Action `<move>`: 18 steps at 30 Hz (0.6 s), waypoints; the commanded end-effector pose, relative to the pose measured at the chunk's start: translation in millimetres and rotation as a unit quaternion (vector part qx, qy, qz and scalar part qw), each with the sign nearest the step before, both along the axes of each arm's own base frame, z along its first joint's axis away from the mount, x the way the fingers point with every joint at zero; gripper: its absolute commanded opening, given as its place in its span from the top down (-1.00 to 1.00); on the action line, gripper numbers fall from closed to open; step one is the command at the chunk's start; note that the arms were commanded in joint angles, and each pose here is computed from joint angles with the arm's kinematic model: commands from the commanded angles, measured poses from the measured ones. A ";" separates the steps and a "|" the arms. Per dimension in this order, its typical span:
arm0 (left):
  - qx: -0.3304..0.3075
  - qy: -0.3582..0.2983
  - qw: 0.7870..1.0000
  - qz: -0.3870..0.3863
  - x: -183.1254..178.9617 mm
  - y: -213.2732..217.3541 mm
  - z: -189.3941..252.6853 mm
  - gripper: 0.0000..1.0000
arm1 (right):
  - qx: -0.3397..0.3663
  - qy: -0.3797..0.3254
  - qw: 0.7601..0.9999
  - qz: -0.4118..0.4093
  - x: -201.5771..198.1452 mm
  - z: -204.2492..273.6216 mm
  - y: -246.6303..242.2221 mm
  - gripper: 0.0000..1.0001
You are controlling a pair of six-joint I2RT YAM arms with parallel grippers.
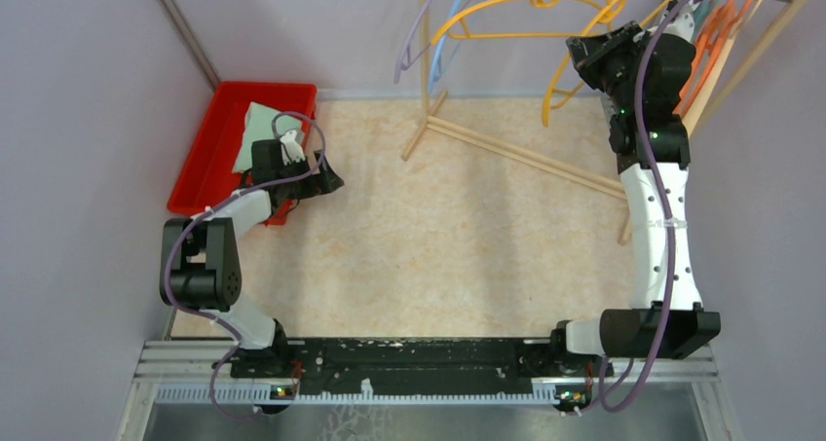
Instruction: Organize the hangers
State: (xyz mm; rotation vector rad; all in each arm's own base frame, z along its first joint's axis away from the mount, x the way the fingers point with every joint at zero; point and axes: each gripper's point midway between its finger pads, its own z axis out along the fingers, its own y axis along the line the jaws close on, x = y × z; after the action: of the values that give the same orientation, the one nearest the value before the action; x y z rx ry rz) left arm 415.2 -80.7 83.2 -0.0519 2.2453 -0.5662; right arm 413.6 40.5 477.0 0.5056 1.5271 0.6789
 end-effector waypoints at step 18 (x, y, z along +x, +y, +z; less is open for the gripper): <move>0.001 -0.031 0.999 -0.010 10.2 -0.7 16.5 -0.99 | -0.003 -0.005 0.997 -0.072 19.7 -3.4 -53.3 1.00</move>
State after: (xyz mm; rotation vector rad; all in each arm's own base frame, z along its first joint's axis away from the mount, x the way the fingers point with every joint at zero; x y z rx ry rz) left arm 415.5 -80.6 83.2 -0.0463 2.2438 -0.5641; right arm 432.1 2.7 468.8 0.5886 1.5084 0.5943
